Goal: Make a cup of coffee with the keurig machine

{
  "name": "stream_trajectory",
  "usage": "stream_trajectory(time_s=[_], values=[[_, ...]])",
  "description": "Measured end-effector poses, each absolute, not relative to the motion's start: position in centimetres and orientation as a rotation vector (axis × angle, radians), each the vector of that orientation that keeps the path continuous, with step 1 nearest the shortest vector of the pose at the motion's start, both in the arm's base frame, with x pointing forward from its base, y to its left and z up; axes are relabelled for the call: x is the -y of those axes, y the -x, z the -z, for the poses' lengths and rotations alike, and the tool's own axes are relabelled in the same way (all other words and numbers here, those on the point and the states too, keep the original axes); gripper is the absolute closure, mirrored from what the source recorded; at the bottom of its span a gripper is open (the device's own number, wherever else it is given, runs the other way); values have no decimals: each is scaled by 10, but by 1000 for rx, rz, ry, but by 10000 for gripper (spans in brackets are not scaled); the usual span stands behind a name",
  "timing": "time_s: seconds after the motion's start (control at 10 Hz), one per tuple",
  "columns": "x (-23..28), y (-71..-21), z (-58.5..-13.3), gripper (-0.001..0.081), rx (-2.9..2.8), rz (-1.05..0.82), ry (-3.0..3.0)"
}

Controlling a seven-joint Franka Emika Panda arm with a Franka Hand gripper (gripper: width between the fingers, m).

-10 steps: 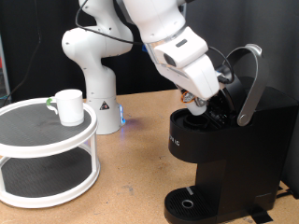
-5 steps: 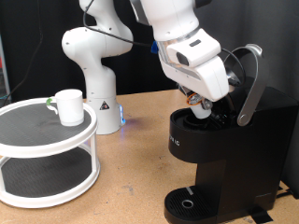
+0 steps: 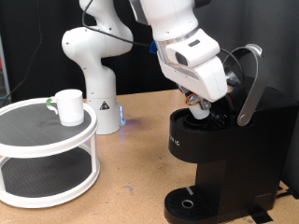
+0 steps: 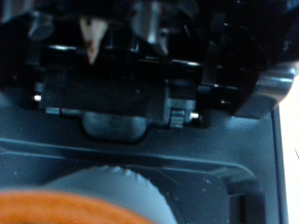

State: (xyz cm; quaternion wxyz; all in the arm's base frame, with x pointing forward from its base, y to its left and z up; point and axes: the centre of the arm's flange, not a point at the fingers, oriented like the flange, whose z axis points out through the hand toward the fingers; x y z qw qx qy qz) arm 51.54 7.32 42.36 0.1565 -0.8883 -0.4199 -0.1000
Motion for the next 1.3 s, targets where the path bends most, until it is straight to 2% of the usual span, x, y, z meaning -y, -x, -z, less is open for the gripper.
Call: stream_trajectory(time_s=[1.3], values=[[-52, -514, -419, 346, 1170, 287, 2507]])
